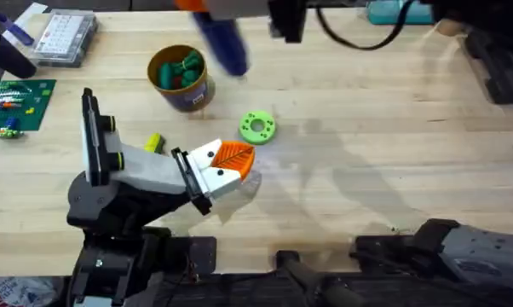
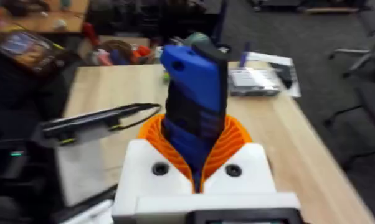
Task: Pick up the gripper from the table and insert it into the empty holder that is missing its gripper. Then pick up a screw, insert it into the mounting hole, and use the screwdriver to tighten it. Finally, clean up the table by picking up the vegetable and placing it into the bucket.
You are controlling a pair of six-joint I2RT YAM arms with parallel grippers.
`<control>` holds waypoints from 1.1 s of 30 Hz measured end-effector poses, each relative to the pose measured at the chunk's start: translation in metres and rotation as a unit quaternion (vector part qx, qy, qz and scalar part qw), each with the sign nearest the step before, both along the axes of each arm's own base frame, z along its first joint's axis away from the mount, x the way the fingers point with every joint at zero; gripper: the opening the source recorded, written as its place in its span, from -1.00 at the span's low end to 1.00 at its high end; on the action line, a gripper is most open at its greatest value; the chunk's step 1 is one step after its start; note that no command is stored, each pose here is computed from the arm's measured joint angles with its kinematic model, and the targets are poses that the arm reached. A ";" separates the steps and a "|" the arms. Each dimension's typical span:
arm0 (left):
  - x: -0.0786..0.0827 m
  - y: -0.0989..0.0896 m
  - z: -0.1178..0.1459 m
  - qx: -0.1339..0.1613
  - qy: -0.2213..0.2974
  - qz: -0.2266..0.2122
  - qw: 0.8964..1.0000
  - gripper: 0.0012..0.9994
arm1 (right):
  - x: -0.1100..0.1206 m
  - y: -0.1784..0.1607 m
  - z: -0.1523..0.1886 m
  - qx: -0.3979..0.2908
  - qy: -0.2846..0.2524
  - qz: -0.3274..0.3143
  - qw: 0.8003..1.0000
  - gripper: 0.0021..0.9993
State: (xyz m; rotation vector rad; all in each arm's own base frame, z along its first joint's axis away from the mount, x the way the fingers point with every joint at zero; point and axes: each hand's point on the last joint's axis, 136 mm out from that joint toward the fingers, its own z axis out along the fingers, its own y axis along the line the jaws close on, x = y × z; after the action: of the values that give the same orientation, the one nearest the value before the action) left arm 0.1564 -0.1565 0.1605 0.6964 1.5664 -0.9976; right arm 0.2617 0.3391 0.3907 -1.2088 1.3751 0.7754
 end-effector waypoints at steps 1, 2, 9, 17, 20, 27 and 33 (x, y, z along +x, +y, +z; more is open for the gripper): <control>0.000 0.000 0.000 0.000 0.000 0.000 1.000 -0.98 | 0.008 -0.006 -0.003 -0.016 -0.016 -0.019 1.000 -0.95; 0.000 0.000 0.000 0.000 0.000 0.000 1.000 -0.98 | 0.018 -0.012 -0.007 -0.034 -0.033 -0.042 0.998 -0.95; 0.000 0.000 0.000 0.000 0.000 0.000 1.000 -0.98 | 0.101 -0.054 -0.061 -0.186 -0.119 -0.177 0.959 -0.95; 0.000 0.000 0.000 0.000 0.000 0.000 1.000 -0.98 | 0.168 -0.092 -0.156 -0.376 -0.147 -0.221 0.888 -0.95; 0.000 0.000 0.000 0.000 0.000 0.000 1.000 -0.98 | 0.186 -0.108 -0.192 -0.437 -0.145 -0.221 0.860 -0.95; 0.000 0.000 0.000 0.000 0.000 0.000 1.000 -0.98 | 0.209 -0.136 -0.262 -0.525 -0.130 -0.196 0.818 -0.95; 0.000 0.000 0.000 0.000 0.000 0.000 1.000 -0.98 | 0.227 -0.141 -0.303 -0.558 -0.145 -0.170 0.799 -0.95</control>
State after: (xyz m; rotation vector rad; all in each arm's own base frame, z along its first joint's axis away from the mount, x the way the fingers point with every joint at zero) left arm 0.1564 -0.1565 0.1604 0.6963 1.5668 -0.9978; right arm 0.4888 0.1977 0.0880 -1.7602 1.7418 -0.6103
